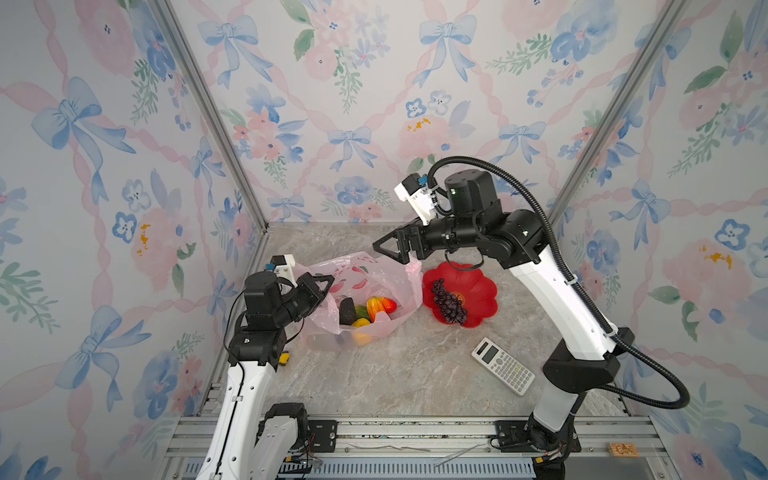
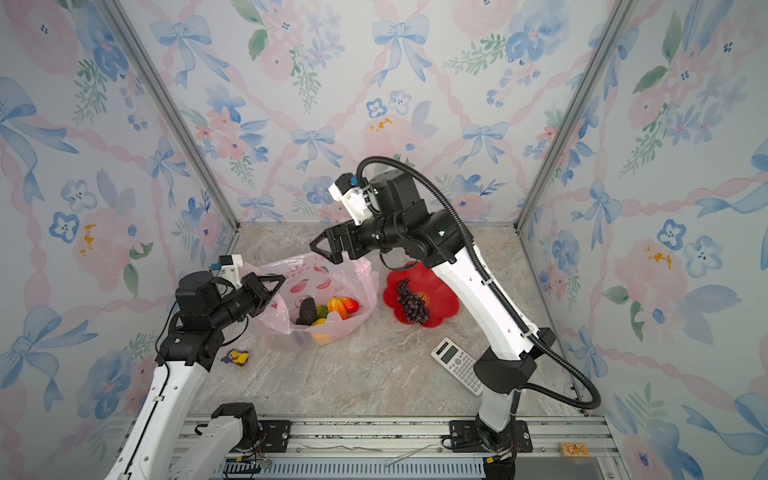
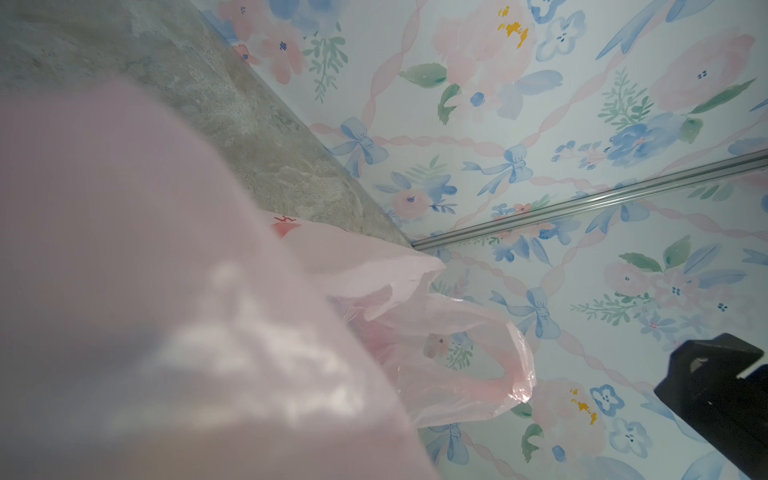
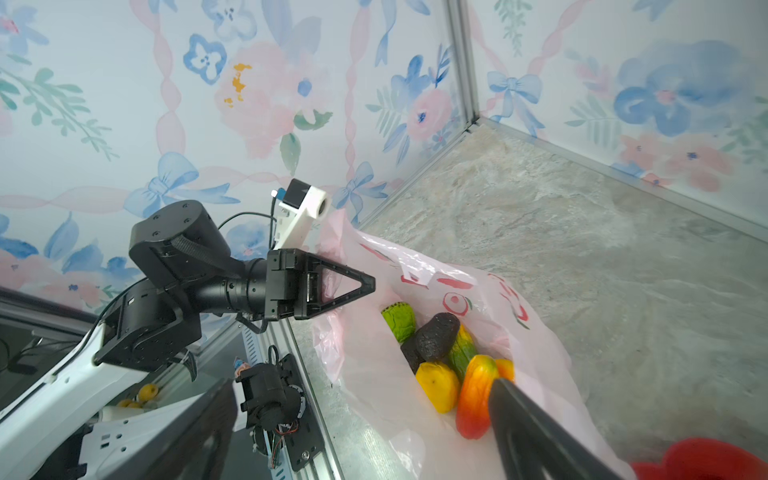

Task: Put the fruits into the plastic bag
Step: 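Raise the right gripper out of the bag and move it over the red bowl, then lower the right gripper onto the dark grapes and close on their stem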

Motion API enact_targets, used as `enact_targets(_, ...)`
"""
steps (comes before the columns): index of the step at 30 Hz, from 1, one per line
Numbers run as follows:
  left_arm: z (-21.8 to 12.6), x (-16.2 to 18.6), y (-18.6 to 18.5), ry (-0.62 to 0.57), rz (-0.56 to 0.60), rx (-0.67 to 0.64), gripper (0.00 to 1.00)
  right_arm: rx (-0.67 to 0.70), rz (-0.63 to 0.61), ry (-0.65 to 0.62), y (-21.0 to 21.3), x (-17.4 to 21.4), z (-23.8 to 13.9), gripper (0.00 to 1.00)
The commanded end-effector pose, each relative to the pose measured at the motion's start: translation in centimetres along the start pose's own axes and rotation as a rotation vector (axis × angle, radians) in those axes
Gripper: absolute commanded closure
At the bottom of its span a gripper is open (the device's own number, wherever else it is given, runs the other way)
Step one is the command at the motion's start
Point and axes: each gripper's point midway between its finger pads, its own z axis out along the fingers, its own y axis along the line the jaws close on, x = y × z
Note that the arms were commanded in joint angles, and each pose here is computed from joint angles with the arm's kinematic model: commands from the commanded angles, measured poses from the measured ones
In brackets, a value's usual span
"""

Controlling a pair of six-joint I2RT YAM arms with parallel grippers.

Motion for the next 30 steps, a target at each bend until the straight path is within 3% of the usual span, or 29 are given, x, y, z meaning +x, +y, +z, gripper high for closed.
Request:
enact_targets(1, -0.1, -0.7, -1.1, -0.02, 0.045, 0.019, 1.0, 0.074, 0.025, -0.068, -2.7, -0.7, -2.9, 0.04)
enact_targets(8, 0.2, -0.7, -0.7, -0.016, 0.041, 0.012, 1.0, 0.162, 0.1, -0.344, -7.3, 0.0, -9.2, 0.04)
enact_targets(11, 0.3, -0.8, -0.6, -0.012, 0.04, 0.01, 1.0, 0.233, 0.156, -0.391, -9.8, 1.9, -11.0, 0.04)
enact_targets(14, 0.5, -0.7, -0.5, -0.01, 0.036, 0.007, 1.0, 0.339, 0.217, -0.302, -12.7, 4.9, -11.8, 0.04)
enact_targets(21, 0.8, -0.6, -0.3, -0.001, 0.034, 0.007, 1.0, 0.579, 0.34, 0.039, -17.6, 13.1, -11.7, 0.04)
enact_targets(30, 0.6, 0.1, 0.1, 0.01, 0.027, 0.007, 1.0, 0.612, 0.426, 0.303, -19.7, 18.8, -9.0, 0.04)
